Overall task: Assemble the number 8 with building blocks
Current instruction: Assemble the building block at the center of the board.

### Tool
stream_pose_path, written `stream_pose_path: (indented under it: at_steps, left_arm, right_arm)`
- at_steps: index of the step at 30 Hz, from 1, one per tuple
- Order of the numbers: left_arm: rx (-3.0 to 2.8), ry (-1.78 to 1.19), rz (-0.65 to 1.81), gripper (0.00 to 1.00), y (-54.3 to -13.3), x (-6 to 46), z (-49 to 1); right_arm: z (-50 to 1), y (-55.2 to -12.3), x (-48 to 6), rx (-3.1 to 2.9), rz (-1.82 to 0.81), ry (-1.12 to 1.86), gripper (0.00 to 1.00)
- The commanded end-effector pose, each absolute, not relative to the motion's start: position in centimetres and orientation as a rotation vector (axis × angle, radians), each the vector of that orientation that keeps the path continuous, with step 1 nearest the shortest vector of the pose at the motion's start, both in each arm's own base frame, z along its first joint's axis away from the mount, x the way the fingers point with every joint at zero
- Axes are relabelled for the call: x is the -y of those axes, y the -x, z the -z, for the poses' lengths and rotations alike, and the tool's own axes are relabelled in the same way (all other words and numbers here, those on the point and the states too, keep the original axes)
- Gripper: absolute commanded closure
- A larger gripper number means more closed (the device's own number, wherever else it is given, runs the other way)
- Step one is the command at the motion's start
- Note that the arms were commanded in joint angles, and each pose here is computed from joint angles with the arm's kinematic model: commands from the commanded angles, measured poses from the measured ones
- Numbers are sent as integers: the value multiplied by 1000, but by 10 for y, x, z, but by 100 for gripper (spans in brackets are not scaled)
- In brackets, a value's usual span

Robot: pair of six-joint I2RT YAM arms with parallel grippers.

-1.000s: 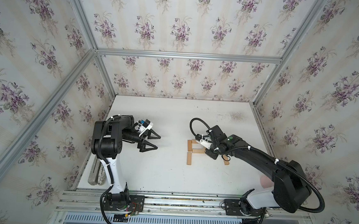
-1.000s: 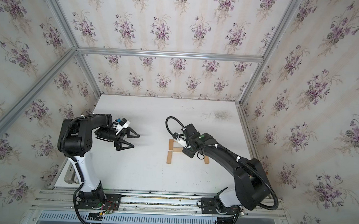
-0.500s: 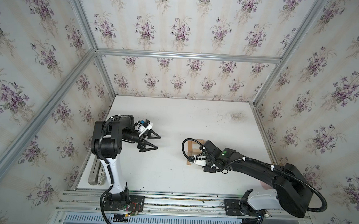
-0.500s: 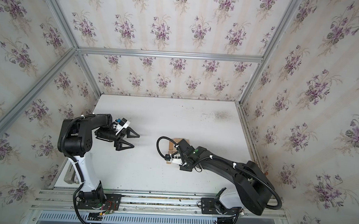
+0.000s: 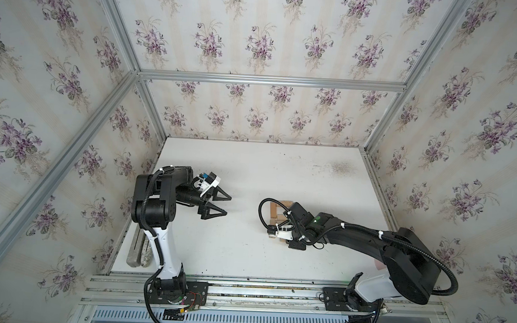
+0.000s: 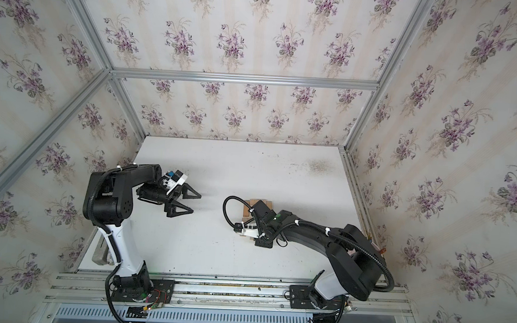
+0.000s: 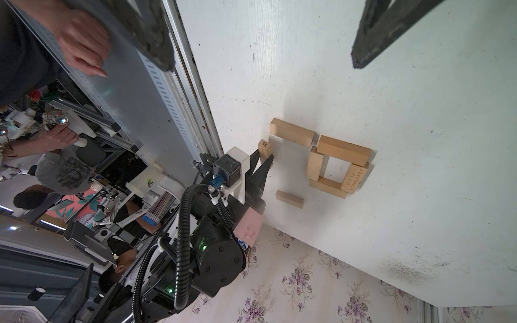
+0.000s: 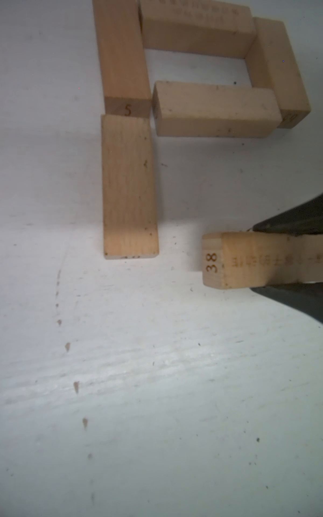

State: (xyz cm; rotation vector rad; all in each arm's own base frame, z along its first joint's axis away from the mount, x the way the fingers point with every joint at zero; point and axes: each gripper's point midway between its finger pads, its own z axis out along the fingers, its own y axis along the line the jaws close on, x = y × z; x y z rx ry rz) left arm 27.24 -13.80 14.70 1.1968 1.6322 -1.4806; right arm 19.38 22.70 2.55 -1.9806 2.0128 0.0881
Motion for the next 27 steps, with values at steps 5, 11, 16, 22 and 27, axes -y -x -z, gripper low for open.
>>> stream_pose_path:
  at_steps: [5,11,16,22,27]
  left_arm:
    - [-1408,-1318,1385,0,-262,139,-165]
    - [-1406,-1318,1382,0,-262,139,-165]
    - [-1408,-1317,1383,1,-262,139,-165]
    - [-1406,-1319,1382,0,-262,139,-165]
    - [-1409,-1316,1384,0,-262,139,-165]
  right_arm:
    - [-22,-197,-236,-1963,-101,2003,83]
    - [-18,-201,-238,-1954,-86,2020,82]
    - [-15,-204,-240,-1970,-80,2013,82]
    - [-12,-205,-242,-1966,-82,2023,78]
    - [-8,-204,-238,-1981,-65,2027,70]
